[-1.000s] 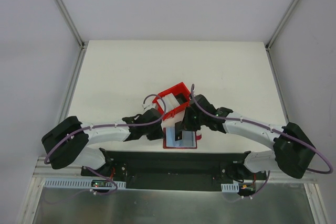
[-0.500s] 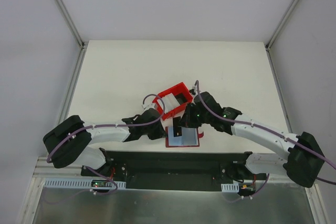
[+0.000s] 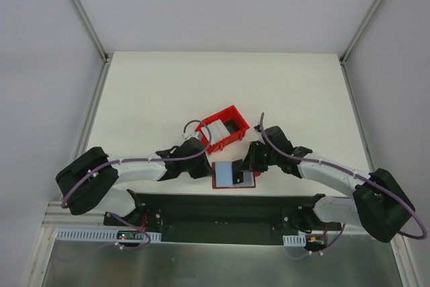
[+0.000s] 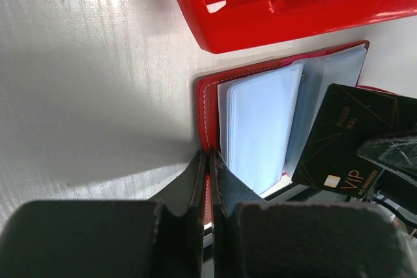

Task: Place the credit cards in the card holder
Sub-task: Insert the credit card into the card holder.

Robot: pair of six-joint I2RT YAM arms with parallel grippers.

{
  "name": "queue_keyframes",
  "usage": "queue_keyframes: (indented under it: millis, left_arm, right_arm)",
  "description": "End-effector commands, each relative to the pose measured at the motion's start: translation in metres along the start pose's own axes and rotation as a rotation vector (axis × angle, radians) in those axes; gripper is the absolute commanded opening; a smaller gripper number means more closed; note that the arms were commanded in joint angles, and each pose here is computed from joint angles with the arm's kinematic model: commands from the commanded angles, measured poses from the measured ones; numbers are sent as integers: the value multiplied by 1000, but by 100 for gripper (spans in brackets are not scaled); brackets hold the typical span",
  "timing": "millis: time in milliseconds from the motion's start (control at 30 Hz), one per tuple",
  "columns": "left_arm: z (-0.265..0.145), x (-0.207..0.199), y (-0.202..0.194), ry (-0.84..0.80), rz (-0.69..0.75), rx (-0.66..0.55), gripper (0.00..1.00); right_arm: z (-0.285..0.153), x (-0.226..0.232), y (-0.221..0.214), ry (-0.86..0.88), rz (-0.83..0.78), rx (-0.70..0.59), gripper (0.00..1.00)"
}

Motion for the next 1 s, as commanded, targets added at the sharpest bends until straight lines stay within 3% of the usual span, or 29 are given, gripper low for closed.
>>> queue_keyframes:
  millis: [0,600,967]
  left_arm:
    - [2,48,-9,163,28,46,0]
    - [3,49,-8,162,38,50,0]
    - [4,49,-8,165,39,52,0]
  right_arm:
    - [8,7,7,97,-41,-6,0]
    - [38,-29,-19,44,52,70,0]
    - [45,-24,-19,62,94,55,0]
Point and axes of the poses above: each gripper's point midway between its finger pads, its own z axis out along the fingers, its own x axis along the line the jaws close on, y = z × x, the point moved 1 cm from there along -z, back along the fingers, and after that the axes turned 9 degrees about -z, right-handed, at the moved point
